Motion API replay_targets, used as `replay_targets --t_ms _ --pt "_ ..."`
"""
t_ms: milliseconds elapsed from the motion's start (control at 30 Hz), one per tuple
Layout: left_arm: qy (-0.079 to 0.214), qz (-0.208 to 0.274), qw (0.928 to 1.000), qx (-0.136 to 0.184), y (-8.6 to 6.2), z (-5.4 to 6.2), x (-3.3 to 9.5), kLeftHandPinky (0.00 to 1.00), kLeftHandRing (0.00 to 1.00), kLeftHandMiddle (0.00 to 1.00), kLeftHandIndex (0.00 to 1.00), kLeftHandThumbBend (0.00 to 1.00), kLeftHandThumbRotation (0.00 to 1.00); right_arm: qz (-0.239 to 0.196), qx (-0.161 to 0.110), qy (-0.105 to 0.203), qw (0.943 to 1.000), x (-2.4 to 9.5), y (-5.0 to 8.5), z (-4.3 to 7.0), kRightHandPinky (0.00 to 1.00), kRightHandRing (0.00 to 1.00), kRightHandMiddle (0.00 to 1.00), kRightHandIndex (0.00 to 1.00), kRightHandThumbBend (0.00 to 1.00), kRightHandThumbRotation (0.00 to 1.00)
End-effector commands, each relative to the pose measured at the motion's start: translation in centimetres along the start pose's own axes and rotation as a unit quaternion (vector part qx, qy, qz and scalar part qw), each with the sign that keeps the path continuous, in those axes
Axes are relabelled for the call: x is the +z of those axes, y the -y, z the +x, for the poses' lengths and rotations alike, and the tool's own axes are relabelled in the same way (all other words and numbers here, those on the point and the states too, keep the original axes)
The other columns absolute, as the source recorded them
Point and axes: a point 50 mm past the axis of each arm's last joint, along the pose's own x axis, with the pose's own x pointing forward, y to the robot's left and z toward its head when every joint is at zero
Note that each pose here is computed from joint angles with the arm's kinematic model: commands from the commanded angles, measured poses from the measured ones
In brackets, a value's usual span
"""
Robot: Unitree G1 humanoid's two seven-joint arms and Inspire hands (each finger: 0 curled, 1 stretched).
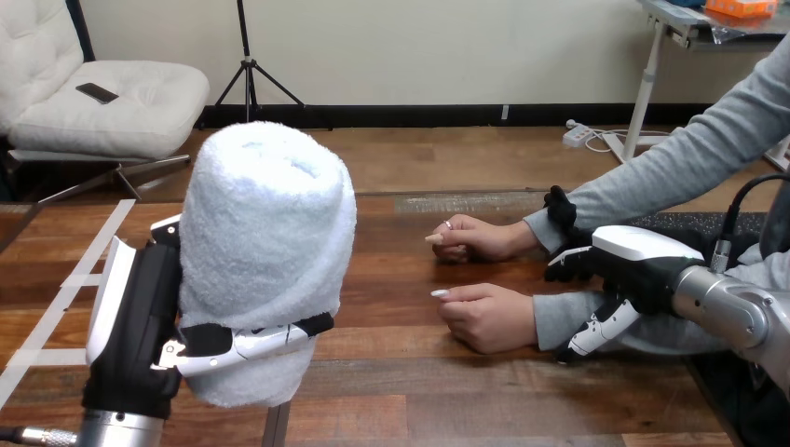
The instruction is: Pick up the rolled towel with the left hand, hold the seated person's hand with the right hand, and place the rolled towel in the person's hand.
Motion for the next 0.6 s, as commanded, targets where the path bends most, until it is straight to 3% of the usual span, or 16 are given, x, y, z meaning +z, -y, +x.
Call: replay_targets --t_ms 0,567 --pt "0.072 0.003 0.9973 0.019 -0.69 1.78 2.18 0.25 0.3 0.36 0.37 0.61 0.0 -0.031 -0.052 0.02 0.998 1.44 3.83 0.47 0.73 0.84 0.83 0.82 1.0 0.37" --pt "0.076 0.004 0.9969 0.019 -0.67 1.69 2.2 0.26 0.3 0.36 0.37 0.6 0.0 -0.05 -0.053 0.025 0.997 1.9 3.21 0.82 0.66 0.77 0.78 0.78 1.0 0.35"
